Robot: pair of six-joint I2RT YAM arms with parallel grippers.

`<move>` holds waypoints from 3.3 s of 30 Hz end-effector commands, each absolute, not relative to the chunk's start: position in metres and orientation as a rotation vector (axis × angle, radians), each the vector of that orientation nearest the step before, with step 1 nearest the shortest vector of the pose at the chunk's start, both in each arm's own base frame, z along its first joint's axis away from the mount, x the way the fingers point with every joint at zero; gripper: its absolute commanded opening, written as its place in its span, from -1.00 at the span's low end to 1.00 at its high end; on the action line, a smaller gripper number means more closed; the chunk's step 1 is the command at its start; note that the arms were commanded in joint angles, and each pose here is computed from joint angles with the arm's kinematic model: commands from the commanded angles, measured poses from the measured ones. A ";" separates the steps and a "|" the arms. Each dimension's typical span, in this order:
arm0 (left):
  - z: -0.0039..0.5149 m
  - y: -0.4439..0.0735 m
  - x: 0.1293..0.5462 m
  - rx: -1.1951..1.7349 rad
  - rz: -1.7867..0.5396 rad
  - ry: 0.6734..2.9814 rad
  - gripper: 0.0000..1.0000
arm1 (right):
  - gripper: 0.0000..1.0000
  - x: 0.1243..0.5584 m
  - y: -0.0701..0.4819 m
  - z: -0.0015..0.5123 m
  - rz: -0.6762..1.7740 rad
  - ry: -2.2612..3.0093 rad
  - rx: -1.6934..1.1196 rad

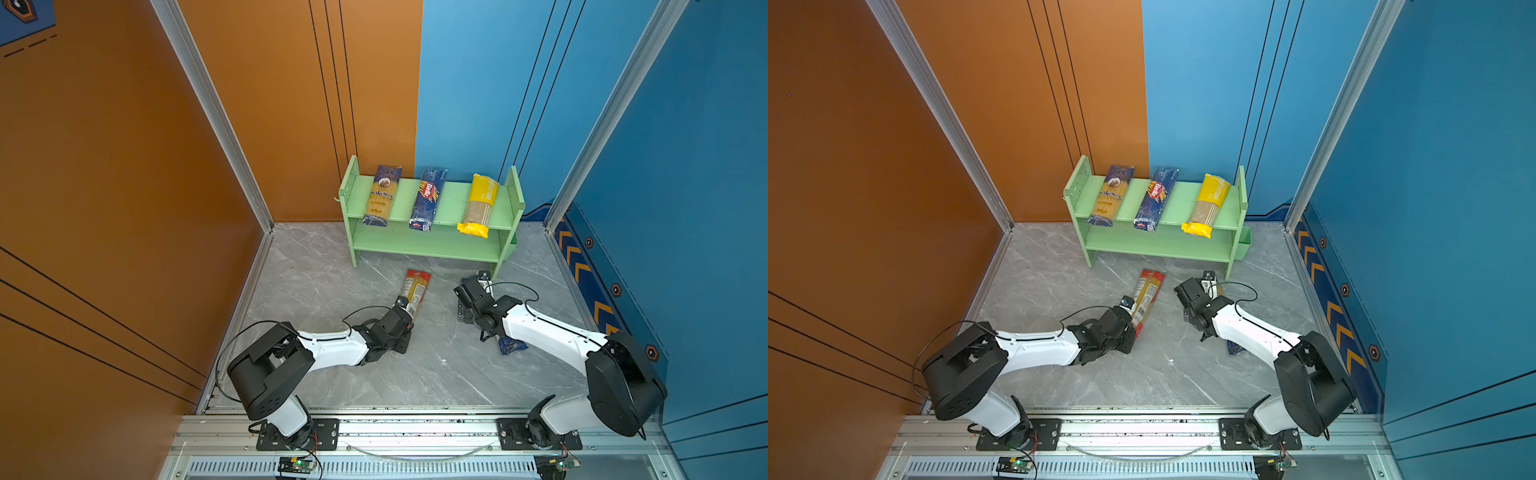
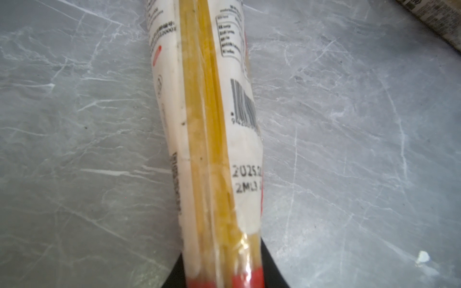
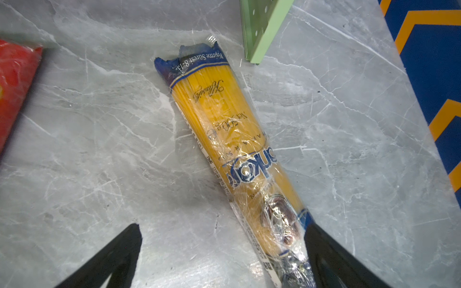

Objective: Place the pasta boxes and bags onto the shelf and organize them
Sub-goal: 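Lift the red-and-white bag upright with the left gripper and draw it back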

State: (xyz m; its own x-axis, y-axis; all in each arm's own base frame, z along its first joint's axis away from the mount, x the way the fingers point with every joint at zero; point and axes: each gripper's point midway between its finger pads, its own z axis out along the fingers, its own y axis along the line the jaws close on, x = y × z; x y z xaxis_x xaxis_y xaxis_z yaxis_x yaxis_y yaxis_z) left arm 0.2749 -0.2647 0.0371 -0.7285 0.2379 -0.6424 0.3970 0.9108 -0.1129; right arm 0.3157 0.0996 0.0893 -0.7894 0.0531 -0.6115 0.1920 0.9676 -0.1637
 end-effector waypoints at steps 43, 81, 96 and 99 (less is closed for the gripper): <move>0.131 -0.186 0.266 0.210 -0.254 2.135 -1.00 | 1.00 0.311 0.094 0.088 -0.276 2.481 0.173; 0.191 -0.185 0.245 0.253 -0.233 1.997 -1.00 | 1.00 0.310 0.093 0.082 -0.284 2.494 0.177; 0.240 -0.194 0.260 0.232 -0.202 1.901 -1.00 | 1.00 0.311 0.095 0.080 -0.274 2.496 0.172; 0.246 -0.197 0.262 0.227 -0.206 1.890 -1.00 | 1.00 0.313 0.096 0.081 -0.268 2.497 0.168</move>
